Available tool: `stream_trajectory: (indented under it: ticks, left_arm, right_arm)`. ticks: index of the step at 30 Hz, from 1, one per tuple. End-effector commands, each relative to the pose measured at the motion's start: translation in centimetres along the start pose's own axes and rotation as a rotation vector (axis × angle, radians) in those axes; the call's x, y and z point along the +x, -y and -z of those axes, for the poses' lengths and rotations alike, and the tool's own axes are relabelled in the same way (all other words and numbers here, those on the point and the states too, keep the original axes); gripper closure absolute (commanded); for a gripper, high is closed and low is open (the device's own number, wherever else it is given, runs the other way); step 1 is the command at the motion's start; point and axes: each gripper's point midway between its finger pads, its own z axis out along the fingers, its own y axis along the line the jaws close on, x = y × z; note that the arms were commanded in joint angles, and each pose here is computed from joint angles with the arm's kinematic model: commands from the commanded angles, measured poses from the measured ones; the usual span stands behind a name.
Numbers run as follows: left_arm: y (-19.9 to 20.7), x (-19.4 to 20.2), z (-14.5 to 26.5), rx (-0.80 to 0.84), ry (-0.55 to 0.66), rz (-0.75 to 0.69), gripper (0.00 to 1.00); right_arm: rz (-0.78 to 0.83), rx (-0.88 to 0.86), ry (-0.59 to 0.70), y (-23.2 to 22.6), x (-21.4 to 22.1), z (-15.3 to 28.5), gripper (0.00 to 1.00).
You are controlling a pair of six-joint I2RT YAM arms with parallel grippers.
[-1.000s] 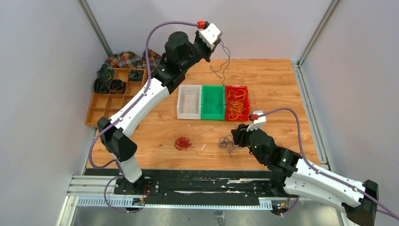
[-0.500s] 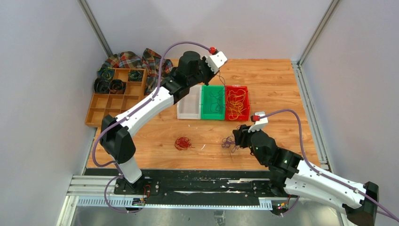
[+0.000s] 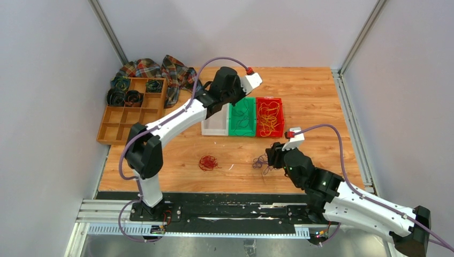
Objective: Untangle the cables
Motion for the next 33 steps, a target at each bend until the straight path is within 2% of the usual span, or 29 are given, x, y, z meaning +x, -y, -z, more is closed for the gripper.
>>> stream_trajectory:
  ticks: [1, 6, 14, 21, 23, 27, 33]
  left_arm:
    - [-2.2, -1.5, -2.3, -0.076, 0.006, -0.090, 1.00]
    - [-2.9, -0.8, -4.4, -0.091, -0.009, -0.155, 1.00]
    - [1.8, 5.0, -7.1, 0.070, -0.109, -0.162, 0.99]
    - [4.9, 8.2, -9.2, 0.192, -0.174, -0.148, 0.98]
    - [5.1, 8.8, -9.5, 0.216, -0.198, -0.153, 0.90]
    - [4.6, 9.5, -9.5, 0.264, -0.253, -0.130, 0.51]
    - [1.6, 5.6, -7.1, 0.237, -0.180, -0.109, 0.25]
  right_arm:
    - [-0.029, 0.048, 0.014, 0.7, -0.9, 0.0, 0.58]
    - [-0.026, 0.057, 0.003, 0.7, -0.9, 0.0, 0.58]
    - [-0.023, 0.076, 0.001, 1.1, -1.4, 0.3, 0.58]
    - [-0.018, 0.093, 0.001, 1.1, -2.2, 0.2, 0.58]
    - [-0.014, 0.095, -0.004, 1.0, -2.3, 0.2, 0.58]
    - [-0.012, 0.094, -0.008, 0.9, -2.5, 0.2, 0.58]
    - [-0.034, 0.080, -0.011, 0.5, -2.5, 0.2, 0.58]
